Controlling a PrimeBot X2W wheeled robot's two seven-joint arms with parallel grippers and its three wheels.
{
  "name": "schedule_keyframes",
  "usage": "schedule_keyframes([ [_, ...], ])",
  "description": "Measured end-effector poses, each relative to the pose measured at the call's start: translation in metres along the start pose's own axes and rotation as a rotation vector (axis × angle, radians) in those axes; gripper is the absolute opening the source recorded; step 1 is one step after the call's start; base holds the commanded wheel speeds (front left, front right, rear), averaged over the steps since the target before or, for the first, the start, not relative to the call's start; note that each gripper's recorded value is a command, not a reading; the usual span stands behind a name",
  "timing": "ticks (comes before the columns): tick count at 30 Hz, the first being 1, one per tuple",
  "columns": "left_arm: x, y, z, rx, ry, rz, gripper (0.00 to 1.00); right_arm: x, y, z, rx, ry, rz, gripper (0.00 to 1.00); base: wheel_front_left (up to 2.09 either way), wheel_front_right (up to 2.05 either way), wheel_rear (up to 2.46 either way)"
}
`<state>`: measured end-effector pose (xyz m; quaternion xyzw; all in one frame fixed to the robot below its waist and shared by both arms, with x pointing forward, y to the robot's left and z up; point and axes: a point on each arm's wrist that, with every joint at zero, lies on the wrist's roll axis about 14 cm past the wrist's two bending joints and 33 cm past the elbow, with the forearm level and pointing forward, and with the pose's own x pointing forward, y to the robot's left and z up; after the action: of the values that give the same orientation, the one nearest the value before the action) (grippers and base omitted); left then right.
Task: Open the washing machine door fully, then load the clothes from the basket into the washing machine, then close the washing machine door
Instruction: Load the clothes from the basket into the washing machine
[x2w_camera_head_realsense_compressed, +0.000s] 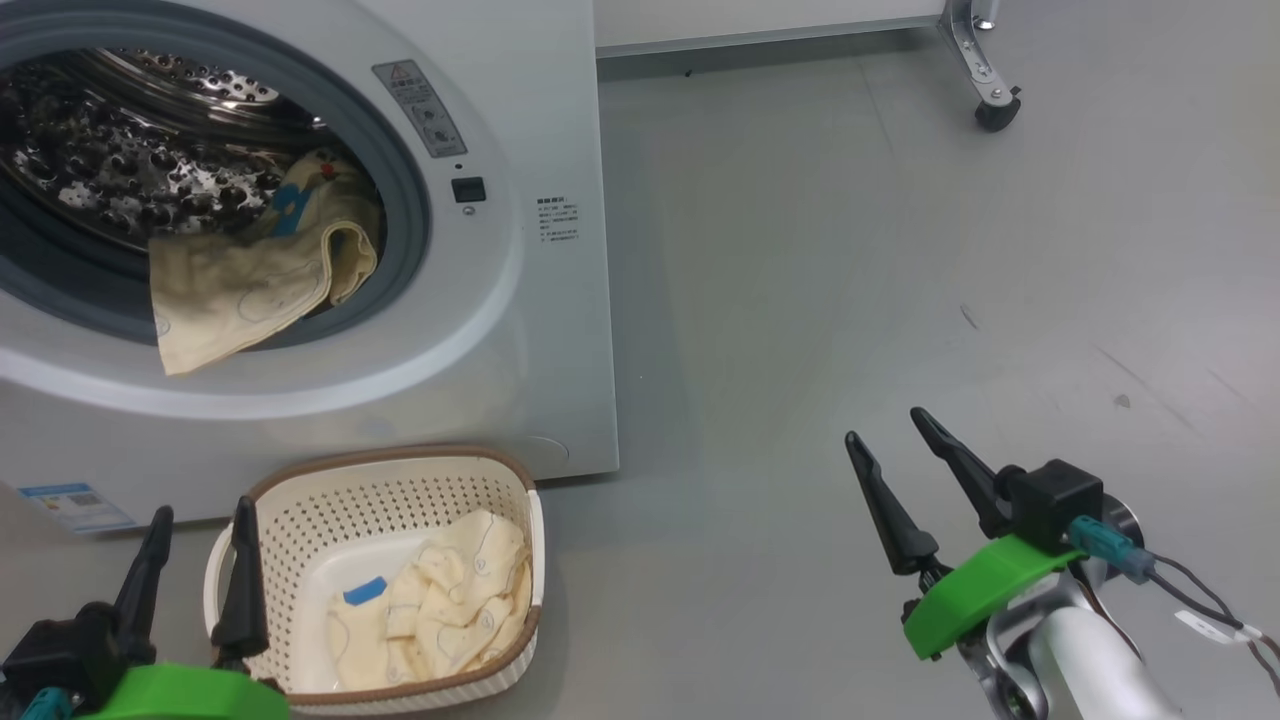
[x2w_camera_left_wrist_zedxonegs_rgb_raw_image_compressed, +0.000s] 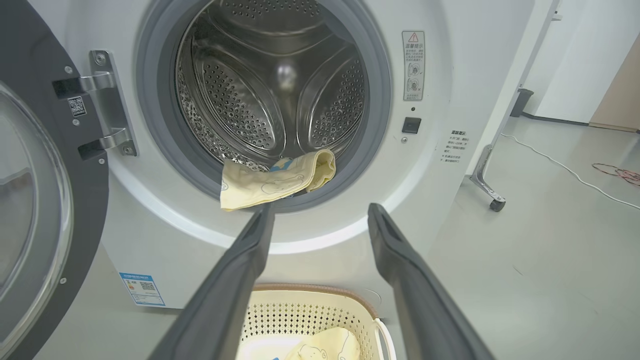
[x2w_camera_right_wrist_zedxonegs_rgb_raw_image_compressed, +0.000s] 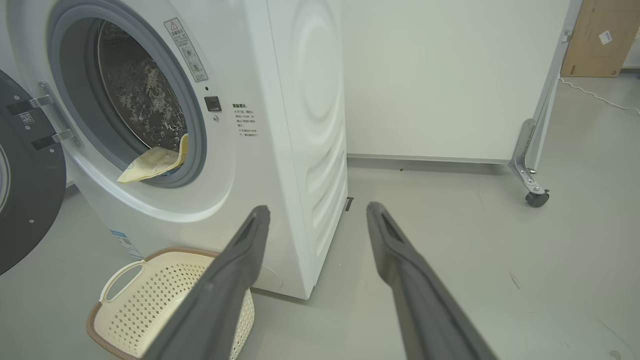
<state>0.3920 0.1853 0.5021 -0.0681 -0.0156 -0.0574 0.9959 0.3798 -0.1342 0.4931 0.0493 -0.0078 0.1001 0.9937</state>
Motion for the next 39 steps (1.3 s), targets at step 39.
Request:
schedule_keyframes([
  [39,0.001,-0.008,-0.02,-0.015,0.034,-0.011,1.0,-0.001,-0.001,-0.012,0.016,0.034,-0.005,1.0,0.0,0.0,0.0],
])
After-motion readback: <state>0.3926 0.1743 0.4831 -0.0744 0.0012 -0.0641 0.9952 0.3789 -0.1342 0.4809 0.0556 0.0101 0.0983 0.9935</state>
